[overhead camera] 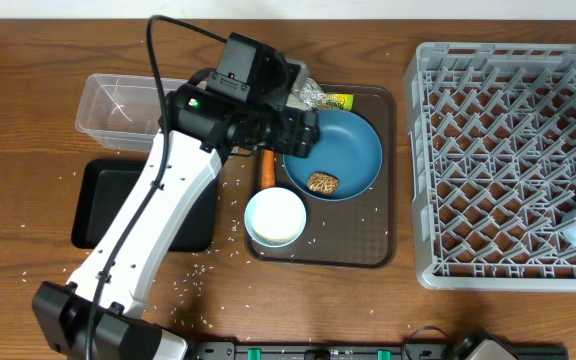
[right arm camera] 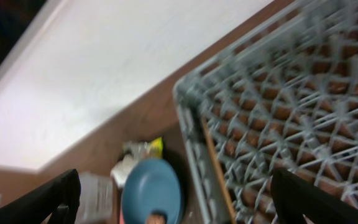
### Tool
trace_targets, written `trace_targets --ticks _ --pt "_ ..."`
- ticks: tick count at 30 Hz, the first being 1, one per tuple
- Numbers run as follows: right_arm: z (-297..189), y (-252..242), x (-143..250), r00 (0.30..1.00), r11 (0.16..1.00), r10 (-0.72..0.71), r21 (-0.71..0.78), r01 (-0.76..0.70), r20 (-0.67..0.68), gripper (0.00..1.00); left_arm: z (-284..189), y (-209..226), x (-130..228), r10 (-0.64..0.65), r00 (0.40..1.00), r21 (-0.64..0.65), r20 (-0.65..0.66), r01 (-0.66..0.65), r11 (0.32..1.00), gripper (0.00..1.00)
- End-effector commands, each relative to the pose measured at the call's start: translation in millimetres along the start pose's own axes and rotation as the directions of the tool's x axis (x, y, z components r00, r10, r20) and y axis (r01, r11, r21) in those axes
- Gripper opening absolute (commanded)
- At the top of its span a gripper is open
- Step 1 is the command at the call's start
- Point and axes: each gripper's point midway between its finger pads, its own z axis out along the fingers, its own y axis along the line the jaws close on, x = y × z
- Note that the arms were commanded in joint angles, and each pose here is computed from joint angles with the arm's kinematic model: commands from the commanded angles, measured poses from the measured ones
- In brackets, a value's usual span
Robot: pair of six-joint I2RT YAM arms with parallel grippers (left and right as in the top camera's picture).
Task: Sort waste into correct bins and load items into the dishwasher rack
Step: 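Grasp the rim of the blue plate with the left gripper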
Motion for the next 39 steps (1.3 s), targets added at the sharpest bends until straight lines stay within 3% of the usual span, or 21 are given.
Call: trace_targets --ticks 1,5,7,18,19,31,34,39 --pt "10 -6 16 0.996 0.99 -0.063 0.122 0.07 -0.055 0.92 10 43 6 -0.021 1.0 -0.215 -0.018 0.016 0.976 0.8" --pt "18 -5 41 0.987 0.983 -0.062 0.16 0.086 -0.151 0.94 36 53 25 -0.075 0.992 -0.234 -0.101 0.049 0.971 0.8" --pt "19 -6 46 0.983 0.982 -0.057 0.17 0.087 -0.173 0.94 49 58 33 -0.093 0.985 -0.245 -0.144 0.056 0.968 0.74" --pt "19 -7 51 0.981 0.981 -0.049 0.174 0.082 -0.189 0.95 114 68 56 -0.126 0.955 -0.27 -0.269 0.051 0.962 0.66" --pt "18 -7 51 0.98 0.981 -0.047 0.175 0.081 -0.191 0.95 121 69 58 -0.129 0.953 -0.274 -0.273 0.051 0.96 0.62" --pt "18 -8 53 0.98 0.981 -0.044 0.177 0.079 -0.196 0.95 178 89 64 -0.118 0.953 -0.325 -0.28 0.022 0.946 0.55" --pt "18 -8 53 0.98 0.981 -0.044 0.177 0.079 -0.196 0.95 187 93 65 -0.119 0.952 -0.33 -0.281 0.02 0.944 0.48" --pt "18 -8 53 0.98 0.981 -0.044 0.177 0.079 -0.196 0.95 196 93 61 -0.109 0.959 -0.324 -0.26 0.02 0.946 0.26"
